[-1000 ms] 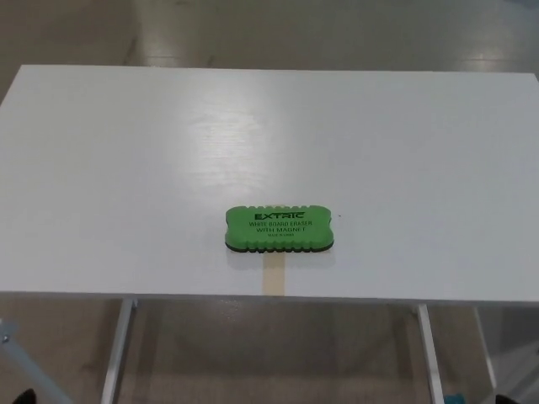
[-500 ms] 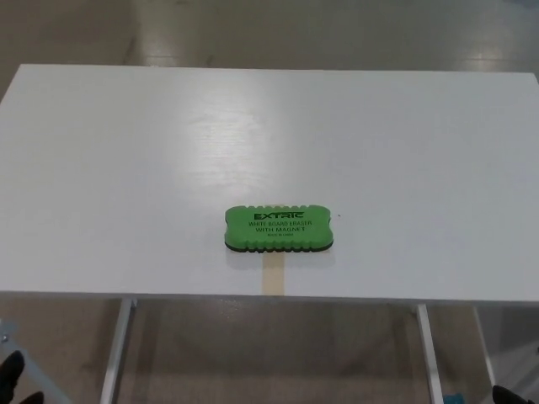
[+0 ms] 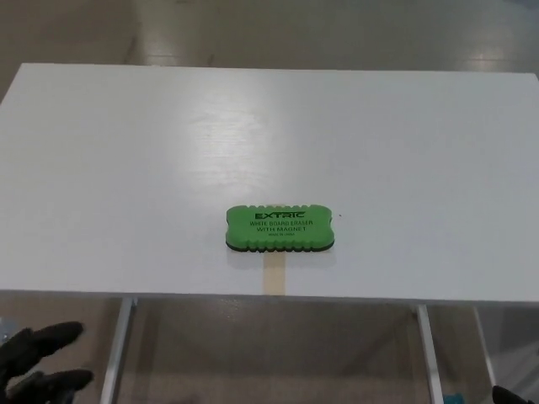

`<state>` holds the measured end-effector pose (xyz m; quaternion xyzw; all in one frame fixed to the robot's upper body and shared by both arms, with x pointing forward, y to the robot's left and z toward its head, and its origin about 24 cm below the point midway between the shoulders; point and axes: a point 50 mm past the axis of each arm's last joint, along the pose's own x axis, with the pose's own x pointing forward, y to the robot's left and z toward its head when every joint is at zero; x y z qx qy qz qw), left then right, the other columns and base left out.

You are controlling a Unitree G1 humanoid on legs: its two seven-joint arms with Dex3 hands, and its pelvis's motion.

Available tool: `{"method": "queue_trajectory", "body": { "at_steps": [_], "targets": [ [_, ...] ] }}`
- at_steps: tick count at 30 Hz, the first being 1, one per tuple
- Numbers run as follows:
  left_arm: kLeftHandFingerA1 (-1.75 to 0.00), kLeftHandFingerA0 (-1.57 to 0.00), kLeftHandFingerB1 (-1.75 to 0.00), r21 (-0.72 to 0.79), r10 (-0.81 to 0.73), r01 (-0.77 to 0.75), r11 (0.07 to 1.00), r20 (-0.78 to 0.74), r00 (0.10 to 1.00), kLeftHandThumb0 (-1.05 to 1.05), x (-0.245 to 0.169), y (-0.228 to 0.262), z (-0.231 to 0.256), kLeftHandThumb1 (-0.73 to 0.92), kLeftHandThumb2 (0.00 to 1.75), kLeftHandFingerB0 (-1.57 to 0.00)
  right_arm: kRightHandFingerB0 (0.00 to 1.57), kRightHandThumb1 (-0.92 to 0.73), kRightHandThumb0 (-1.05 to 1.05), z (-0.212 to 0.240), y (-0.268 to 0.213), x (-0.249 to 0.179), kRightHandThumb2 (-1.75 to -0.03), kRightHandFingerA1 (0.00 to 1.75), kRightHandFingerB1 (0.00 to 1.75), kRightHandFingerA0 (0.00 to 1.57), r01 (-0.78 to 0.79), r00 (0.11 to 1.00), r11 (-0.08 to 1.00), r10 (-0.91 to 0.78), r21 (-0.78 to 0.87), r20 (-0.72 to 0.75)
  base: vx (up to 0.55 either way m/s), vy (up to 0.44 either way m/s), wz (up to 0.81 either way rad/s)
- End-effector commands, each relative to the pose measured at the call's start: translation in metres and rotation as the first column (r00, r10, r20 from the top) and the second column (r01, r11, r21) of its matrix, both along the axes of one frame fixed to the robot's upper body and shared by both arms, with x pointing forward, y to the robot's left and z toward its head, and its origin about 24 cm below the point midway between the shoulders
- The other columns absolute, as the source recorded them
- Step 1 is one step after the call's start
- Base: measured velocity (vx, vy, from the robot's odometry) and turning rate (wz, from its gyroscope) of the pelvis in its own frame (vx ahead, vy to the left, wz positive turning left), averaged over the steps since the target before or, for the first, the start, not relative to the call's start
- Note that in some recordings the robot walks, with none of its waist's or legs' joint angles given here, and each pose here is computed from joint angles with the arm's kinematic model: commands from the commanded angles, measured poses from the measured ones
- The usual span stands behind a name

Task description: Use the left hand to press on the green eraser and wipe the desk from center to the left and then back to center.

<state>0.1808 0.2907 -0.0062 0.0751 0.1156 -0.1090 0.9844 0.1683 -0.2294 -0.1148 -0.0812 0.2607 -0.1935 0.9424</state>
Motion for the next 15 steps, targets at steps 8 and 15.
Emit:
{"method": "queue_trajectory", "body": {
  "at_steps": [8, 15],
  "targets": [
    [-0.86, -0.62, -1.14, -0.22, -0.717, 0.733, 0.643, 0.164, 0.678, 0.05, -0.01, -0.07, 0.072, 0.82, 0.83, -0.67, 0.41, -0.73, -0.36, 0.001, -0.002, -0.002, -0.62, 0.44, 0.35, 0.55, 0.013, 1.0, 0.999, -0.012, -0.053, 0.015, 0.0, 0.0, 0.0],
    [-0.92, -0.73, -1.12, -0.132, -0.617, 0.687, 0.715, 0.344, 0.708, 0.14, 0.013, -0.081, 0.113, 0.77, 0.96, -0.83, 0.44, -0.74, -0.38, -0.001, 0.0, -0.005, -0.63, 0.4, 0.36, 0.54, 0.021, 1.0, 0.999, -0.021, -0.049, -0.003, 0.0, 0.0, 0.0]
  ]
}}
